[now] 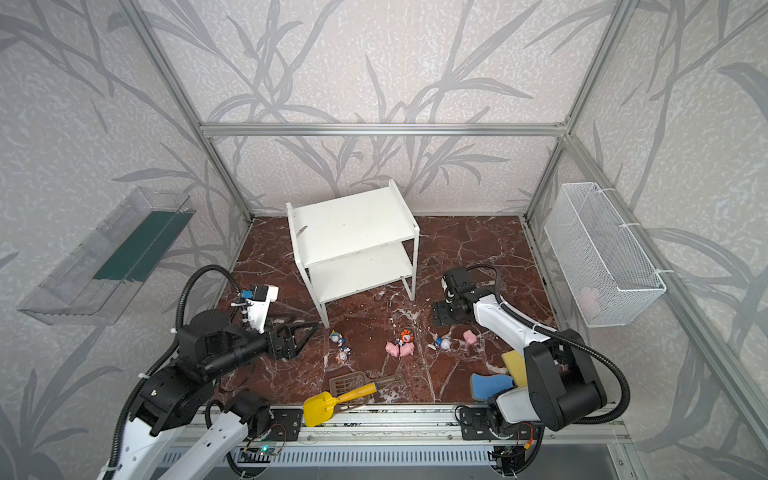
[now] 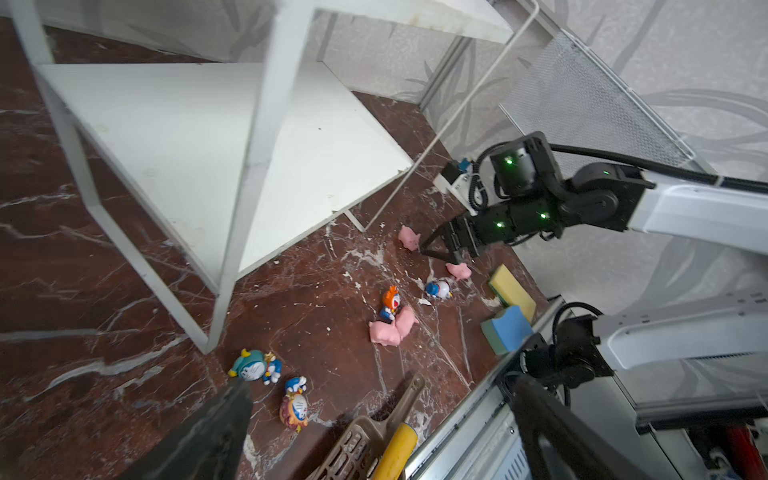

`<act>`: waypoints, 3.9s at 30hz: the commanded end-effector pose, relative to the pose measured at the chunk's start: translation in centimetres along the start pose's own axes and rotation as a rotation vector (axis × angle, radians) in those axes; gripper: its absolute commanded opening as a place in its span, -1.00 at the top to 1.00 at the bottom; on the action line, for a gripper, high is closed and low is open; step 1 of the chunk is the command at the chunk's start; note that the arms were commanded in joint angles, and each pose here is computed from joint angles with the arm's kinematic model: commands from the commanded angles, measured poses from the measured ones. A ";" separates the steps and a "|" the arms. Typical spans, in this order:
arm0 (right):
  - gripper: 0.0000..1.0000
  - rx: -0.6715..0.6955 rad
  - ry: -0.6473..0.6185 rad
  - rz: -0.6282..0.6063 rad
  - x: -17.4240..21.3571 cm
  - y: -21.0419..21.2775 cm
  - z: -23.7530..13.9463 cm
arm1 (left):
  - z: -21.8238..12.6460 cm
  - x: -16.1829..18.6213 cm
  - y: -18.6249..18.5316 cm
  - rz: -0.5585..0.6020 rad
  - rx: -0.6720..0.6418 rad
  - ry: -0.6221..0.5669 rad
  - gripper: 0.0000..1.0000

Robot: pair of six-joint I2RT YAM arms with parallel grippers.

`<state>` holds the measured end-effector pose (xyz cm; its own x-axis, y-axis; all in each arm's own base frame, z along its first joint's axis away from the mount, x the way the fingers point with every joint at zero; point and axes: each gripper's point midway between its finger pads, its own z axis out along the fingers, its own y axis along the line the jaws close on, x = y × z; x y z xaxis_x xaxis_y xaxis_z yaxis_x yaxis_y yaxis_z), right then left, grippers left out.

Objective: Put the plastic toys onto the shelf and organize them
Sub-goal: 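Grasp a pink toy pig with the right gripper while the left arm reaches the shelf, then carry the pink pig toward the shelf while the left gripper steadies the shelf, then lower the pink pig onto the lower shelf tier and open the right gripper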

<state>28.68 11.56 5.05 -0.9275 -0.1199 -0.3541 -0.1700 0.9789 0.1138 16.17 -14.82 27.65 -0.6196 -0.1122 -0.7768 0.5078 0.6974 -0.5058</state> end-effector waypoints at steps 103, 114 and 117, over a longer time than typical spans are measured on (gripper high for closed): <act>0.50 -0.405 -0.552 -0.462 -9.4 16.3 -24.2 | 4.8 -8.1 -5.4 0.837 -0.205 -0.064 -0.98; 0.50 -0.371 -0.680 -0.301 -9.8 16.4 -17.8 | 5.6 -7.0 -4.5 0.811 -0.203 -0.044 -0.98; 0.50 -0.338 -0.690 -0.274 -10.7 16.3 -16.4 | 5.5 -6.8 -4.2 0.803 -0.199 -0.051 -0.98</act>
<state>28.11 25.52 23.66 -0.5130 -0.2178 -0.8303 -0.5995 0.7831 0.1650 21.65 -21.06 32.62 -0.1019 0.4679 -0.8779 0.6644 0.6888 0.2901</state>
